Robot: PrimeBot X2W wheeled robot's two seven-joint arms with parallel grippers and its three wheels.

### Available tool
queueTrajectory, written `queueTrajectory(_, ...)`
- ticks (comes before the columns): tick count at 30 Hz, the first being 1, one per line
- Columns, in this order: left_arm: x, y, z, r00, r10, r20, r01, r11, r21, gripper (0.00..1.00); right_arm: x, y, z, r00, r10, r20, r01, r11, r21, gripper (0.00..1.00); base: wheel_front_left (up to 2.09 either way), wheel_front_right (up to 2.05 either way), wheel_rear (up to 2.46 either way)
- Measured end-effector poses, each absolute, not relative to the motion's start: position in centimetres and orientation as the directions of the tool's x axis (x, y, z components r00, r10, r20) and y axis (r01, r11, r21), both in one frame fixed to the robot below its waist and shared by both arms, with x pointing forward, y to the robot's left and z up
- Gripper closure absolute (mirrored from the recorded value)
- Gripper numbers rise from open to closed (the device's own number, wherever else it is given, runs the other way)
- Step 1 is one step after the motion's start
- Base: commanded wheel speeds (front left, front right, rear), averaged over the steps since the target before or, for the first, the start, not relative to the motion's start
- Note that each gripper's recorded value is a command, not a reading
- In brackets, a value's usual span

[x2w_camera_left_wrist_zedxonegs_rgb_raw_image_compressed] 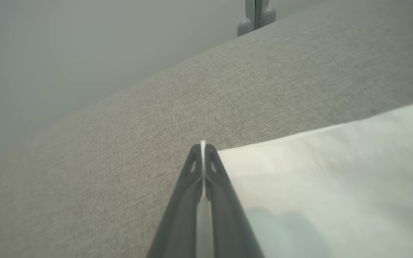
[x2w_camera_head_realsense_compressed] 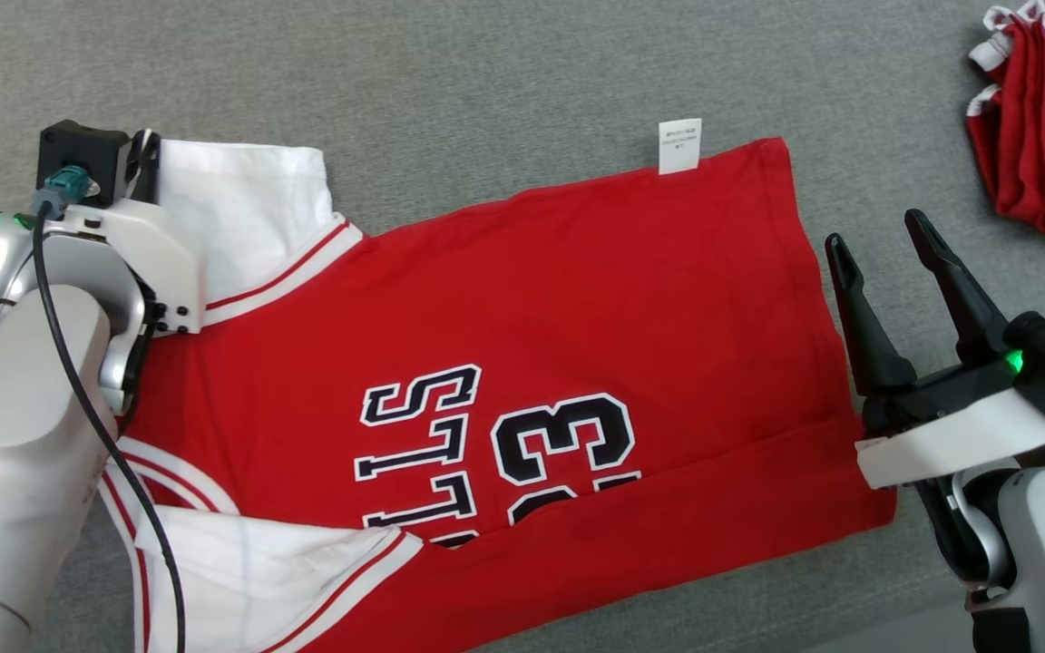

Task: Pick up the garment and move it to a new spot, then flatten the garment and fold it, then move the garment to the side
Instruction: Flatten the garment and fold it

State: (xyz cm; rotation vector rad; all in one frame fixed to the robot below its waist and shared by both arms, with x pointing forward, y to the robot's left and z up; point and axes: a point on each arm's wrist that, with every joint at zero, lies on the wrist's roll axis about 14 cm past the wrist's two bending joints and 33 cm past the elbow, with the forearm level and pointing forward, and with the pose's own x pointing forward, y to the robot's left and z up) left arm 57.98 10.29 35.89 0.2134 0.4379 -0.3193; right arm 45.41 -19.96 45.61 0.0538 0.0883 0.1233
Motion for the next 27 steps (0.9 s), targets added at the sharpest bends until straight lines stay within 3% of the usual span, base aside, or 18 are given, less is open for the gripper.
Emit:
queueTrajectory(10, 57.3, 9.5, 40.1, 0.902, -0.319, -0.292, 0.361, 0.927, 0.103, 1.00, 49.8, -19.9, 44.2, 0.971, 0.171, -0.167, -0.151, 0.981, 0.122, 0.00, 0.00, 0.00, 0.00)
queueTrajectory(15, 56.0, 9.9, 41.1, 0.909, -0.329, -0.255, 0.361, 0.928, 0.089, 1.00, 51.9, -20.3, 41.8, 0.943, 0.189, -0.274, -0.155, 0.978, 0.139, 0.00, 0.00, 0.00, 0.00)
queueTrajectory(18, 55.5, 9.9, 41.9, 0.912, -0.337, -0.234, 0.363, 0.928, 0.080, 1.00, 52.3, -20.3, 39.8, 0.908, 0.217, -0.360, -0.200, 0.976, 0.083, 0.00, 0.00, 0.00, 0.00)
queueTrajectory(27, 54.4, 10.6, 42.3, 0.917, -0.331, -0.224, 0.353, 0.933, 0.068, 1.00, 53.4, -19.2, 37.4, 0.863, 0.262, -0.432, -0.250, 0.964, 0.088, 0.00, 0.00, 0.00, 0.00)
